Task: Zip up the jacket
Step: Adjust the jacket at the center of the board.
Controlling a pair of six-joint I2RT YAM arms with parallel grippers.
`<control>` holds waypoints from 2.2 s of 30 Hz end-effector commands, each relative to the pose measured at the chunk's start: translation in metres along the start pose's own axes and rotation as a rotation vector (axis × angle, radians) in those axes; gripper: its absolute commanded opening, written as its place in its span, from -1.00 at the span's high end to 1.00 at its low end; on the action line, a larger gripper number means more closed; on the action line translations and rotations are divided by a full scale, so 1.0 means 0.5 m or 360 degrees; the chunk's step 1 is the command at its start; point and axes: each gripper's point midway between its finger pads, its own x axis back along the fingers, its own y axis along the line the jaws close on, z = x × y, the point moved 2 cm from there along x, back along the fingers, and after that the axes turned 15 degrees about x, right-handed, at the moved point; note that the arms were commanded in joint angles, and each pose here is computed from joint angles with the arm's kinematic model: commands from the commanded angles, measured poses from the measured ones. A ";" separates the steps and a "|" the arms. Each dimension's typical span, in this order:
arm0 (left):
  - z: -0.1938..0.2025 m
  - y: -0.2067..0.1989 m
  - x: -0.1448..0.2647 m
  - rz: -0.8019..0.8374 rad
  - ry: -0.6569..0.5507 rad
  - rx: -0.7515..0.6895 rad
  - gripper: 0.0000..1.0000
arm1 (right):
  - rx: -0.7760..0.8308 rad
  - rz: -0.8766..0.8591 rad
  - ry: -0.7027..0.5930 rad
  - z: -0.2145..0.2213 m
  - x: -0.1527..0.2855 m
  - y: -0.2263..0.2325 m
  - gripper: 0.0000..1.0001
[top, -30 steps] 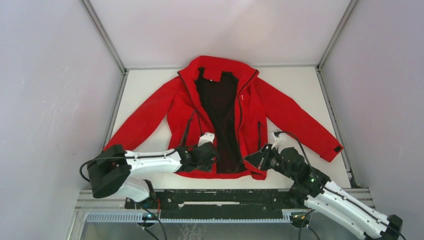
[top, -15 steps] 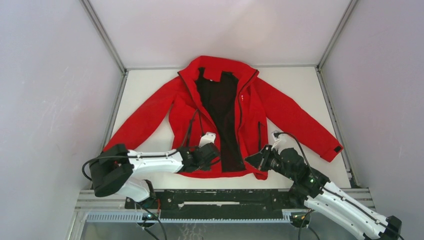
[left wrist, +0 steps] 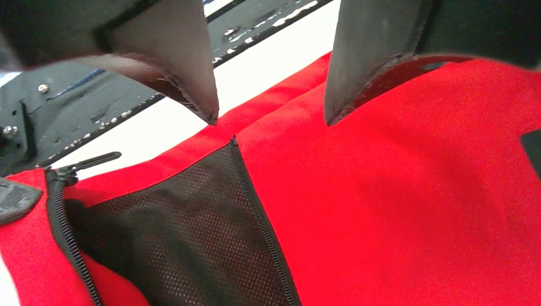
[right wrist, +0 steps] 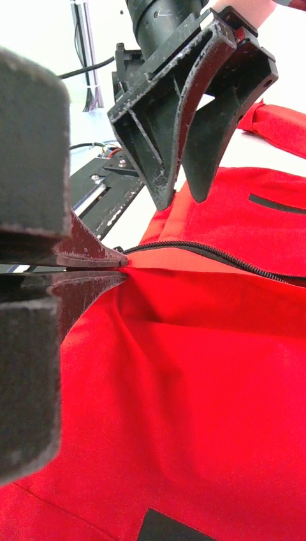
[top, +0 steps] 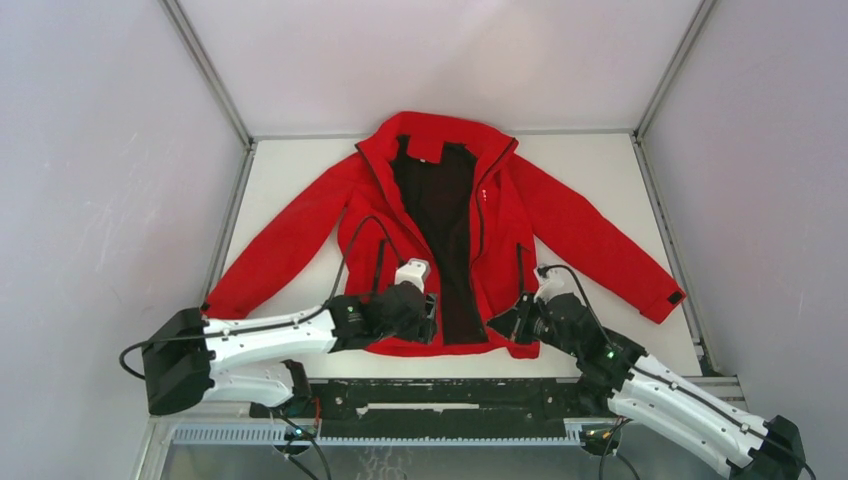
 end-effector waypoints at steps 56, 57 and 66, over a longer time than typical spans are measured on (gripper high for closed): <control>-0.051 -0.067 -0.085 -0.0444 -0.0026 -0.0299 1.00 | 0.0064 0.0068 -0.0196 -0.035 0.017 -0.020 1.00; -0.047 -0.063 -0.081 -0.0438 -0.0018 -0.0297 1.00 | 0.0076 0.0060 -0.0177 -0.035 0.013 -0.016 1.00; -0.031 -0.044 -0.016 -0.0337 -0.0041 -0.0243 1.00 | 0.0144 -0.0103 -0.0024 -0.021 -0.042 0.050 1.00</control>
